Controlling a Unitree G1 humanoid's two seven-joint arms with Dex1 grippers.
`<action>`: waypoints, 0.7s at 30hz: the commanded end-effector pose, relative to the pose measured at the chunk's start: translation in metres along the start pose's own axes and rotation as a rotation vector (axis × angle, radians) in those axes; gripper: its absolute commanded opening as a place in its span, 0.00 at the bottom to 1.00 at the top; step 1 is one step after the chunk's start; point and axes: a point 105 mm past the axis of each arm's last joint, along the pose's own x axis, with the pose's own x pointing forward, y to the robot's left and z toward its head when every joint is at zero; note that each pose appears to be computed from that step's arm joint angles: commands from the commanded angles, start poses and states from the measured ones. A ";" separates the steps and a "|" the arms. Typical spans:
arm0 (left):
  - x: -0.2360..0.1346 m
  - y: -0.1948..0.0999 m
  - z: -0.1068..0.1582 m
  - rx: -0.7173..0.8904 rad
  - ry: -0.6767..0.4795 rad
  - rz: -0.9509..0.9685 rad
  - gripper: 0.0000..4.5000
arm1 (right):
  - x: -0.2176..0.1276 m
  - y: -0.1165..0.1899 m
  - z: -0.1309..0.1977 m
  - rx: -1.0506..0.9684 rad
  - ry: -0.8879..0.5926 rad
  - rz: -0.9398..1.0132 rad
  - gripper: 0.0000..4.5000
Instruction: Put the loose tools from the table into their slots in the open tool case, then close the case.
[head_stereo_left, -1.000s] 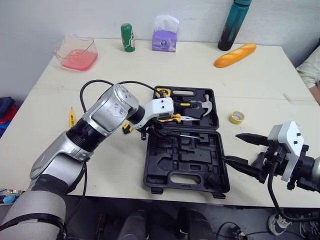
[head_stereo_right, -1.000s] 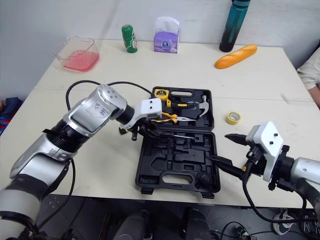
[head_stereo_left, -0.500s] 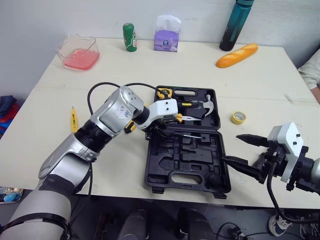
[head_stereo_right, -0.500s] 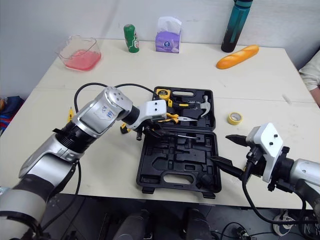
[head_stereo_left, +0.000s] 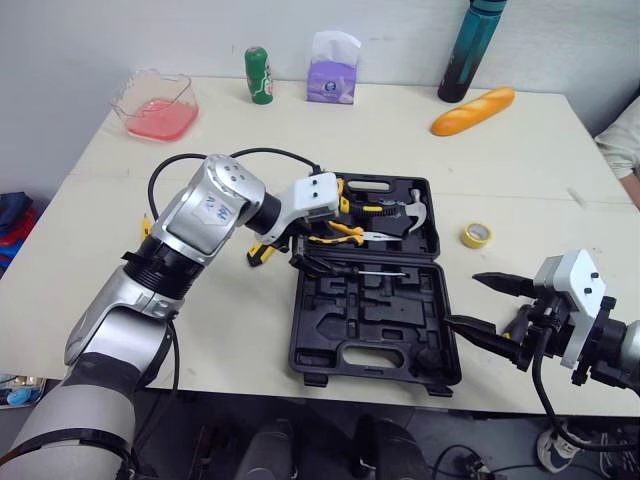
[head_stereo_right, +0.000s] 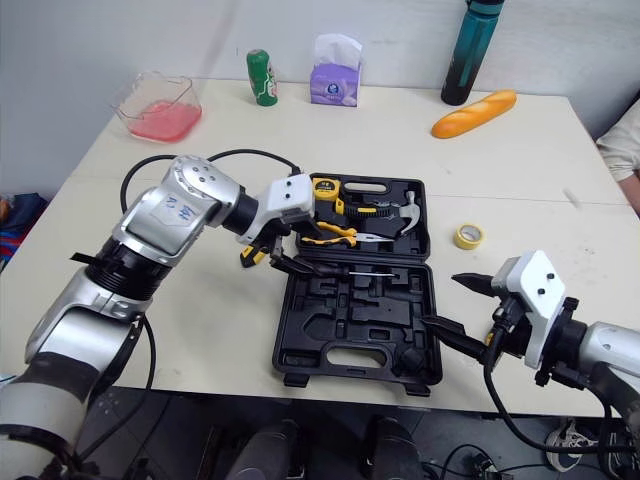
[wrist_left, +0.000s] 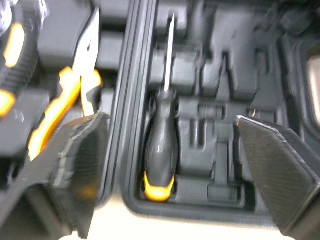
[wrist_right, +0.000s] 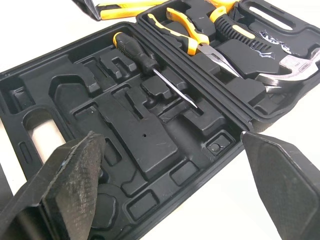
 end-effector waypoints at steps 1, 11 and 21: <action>0.005 -0.002 -0.006 0.031 -0.193 -0.004 0.59 | 0.002 -0.001 0.009 -0.035 -0.034 -0.005 1.00; 0.032 0.002 -0.035 0.008 -0.220 0.038 0.01 | 0.005 0.000 0.011 -0.040 -0.035 0.013 1.00; 0.041 0.007 -0.050 -0.008 -0.130 0.053 0.01 | 0.006 -0.001 0.008 -0.037 -0.033 0.004 1.00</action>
